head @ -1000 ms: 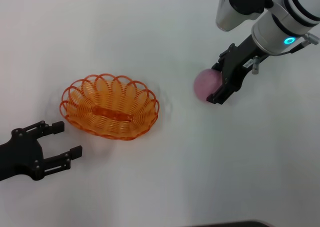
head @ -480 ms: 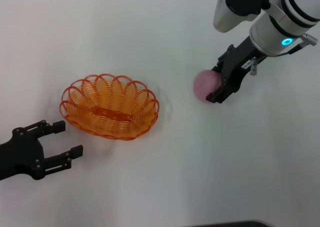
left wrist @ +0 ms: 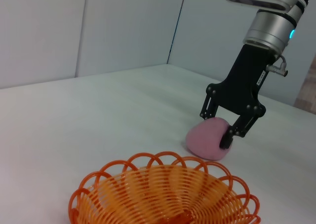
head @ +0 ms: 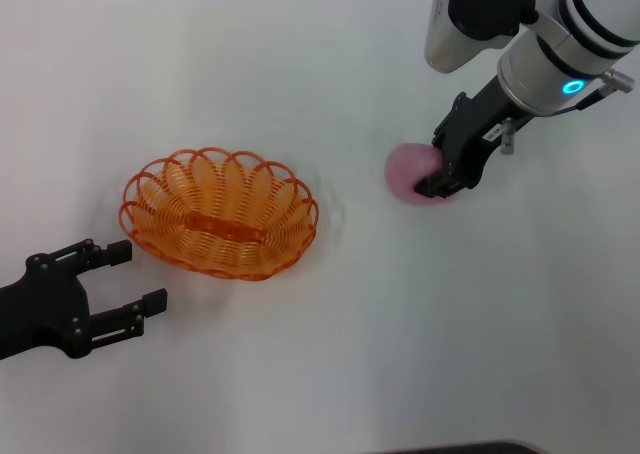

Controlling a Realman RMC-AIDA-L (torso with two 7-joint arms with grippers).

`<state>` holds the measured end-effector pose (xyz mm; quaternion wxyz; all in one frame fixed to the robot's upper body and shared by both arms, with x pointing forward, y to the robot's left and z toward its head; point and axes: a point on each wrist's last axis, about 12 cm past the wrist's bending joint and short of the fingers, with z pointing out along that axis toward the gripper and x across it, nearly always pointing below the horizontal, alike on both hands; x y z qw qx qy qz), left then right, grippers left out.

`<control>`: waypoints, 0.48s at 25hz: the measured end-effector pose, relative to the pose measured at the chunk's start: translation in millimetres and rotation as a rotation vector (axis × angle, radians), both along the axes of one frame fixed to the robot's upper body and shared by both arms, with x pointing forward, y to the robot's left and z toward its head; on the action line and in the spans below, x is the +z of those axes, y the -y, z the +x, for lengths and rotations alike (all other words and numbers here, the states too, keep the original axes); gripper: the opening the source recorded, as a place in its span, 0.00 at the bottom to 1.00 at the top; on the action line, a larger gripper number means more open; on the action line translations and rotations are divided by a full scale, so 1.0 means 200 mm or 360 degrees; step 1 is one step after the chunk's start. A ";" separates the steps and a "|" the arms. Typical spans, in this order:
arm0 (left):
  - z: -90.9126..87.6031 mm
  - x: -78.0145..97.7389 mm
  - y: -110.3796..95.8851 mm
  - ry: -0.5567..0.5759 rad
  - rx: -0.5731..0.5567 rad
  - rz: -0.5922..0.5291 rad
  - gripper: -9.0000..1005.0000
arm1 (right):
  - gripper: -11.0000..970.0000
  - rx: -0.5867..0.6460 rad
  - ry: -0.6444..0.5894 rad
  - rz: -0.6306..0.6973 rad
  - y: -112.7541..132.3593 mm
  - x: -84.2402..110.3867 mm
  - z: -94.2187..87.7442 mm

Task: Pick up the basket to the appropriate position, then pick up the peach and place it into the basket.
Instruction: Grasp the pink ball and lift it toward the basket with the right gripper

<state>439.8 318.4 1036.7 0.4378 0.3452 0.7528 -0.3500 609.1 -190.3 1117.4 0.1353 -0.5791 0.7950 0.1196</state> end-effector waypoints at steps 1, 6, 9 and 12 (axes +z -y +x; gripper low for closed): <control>0.00 0.00 0.00 0.0000 0.0000 0.0000 0.78 | 0.50 -0.0002 0.0002 0.0004 0.00 0.00 0.00; 0.00 0.00 0.00 0.0001 -0.0002 -0.0001 0.78 | 0.43 -0.0003 0.0010 0.0009 0.00 0.01 0.00; 0.01 0.00 0.00 0.0003 -0.0004 -0.0001 0.78 | 0.41 0.0000 0.0030 0.0017 0.00 0.02 0.01; 0.01 0.00 0.00 0.0004 -0.0002 -0.0005 0.78 | 0.38 0.0008 0.0062 0.0083 -0.01 0.09 0.01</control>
